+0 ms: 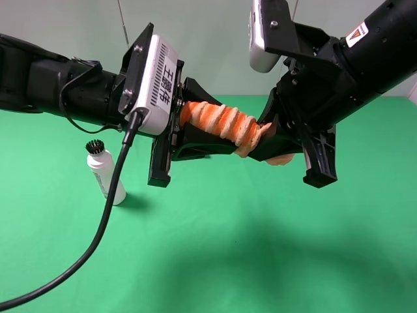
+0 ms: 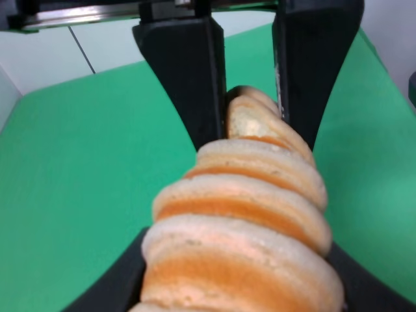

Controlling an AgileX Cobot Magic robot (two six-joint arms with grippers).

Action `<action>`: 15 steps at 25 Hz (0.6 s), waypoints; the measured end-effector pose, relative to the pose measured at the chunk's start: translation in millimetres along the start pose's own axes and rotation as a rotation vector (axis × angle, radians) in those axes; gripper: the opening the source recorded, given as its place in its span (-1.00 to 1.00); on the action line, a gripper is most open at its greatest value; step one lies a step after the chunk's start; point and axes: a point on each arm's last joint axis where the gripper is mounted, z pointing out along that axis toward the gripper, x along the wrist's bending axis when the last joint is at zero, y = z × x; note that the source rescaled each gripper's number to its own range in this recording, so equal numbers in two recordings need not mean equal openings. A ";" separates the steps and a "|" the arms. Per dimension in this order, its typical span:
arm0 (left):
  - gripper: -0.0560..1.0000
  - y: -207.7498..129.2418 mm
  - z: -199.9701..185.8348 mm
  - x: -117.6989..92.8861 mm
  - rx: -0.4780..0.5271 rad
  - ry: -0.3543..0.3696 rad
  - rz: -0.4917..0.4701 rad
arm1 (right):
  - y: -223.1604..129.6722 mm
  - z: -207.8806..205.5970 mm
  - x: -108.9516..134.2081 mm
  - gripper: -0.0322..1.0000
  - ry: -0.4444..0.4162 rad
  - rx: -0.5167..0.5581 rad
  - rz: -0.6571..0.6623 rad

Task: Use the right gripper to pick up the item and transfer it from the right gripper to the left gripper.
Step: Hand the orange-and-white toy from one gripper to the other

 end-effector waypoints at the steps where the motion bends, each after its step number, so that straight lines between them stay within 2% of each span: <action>1: -0.49 0.0 0.0 0.0 0.000 0.000 0.002 | 0.0 0.0 0.1 -0.94 0.001 0.000 0.000; 7: -0.53 -0.1 0.0 -0.2 0.001 -0.002 0.007 | -0.2 0.0 0.4 -0.91 0.004 0.002 0.000; 8: -0.54 -0.2 0.0 -0.2 0.002 -0.002 0.008 | -0.2 0.0 0.5 -0.76 0.006 0.003 0.000; 9: -0.55 -0.5 0.0 0.0 0.005 0.000 0.008 | -0.4 0.0 0.9 -0.50 0.010 0.005 0.000; 12: -0.56 -1.3 0.0 1.0 0.015 0.011 0.006 | -0.8 0.0 2.1 0.50 0.022 0.010 0.000; 14: -0.57 -2.2 0.2 1.5 0.022 0.016 0.005 | -0.8 0.0 2.1 0.81 0.022 0.010 0.014; 15: -0.58 -2.2 0.2 1.5 0.022 0.016 0.006 | -0.9 0.0 2.0 0.88 0.022 0.011 0.026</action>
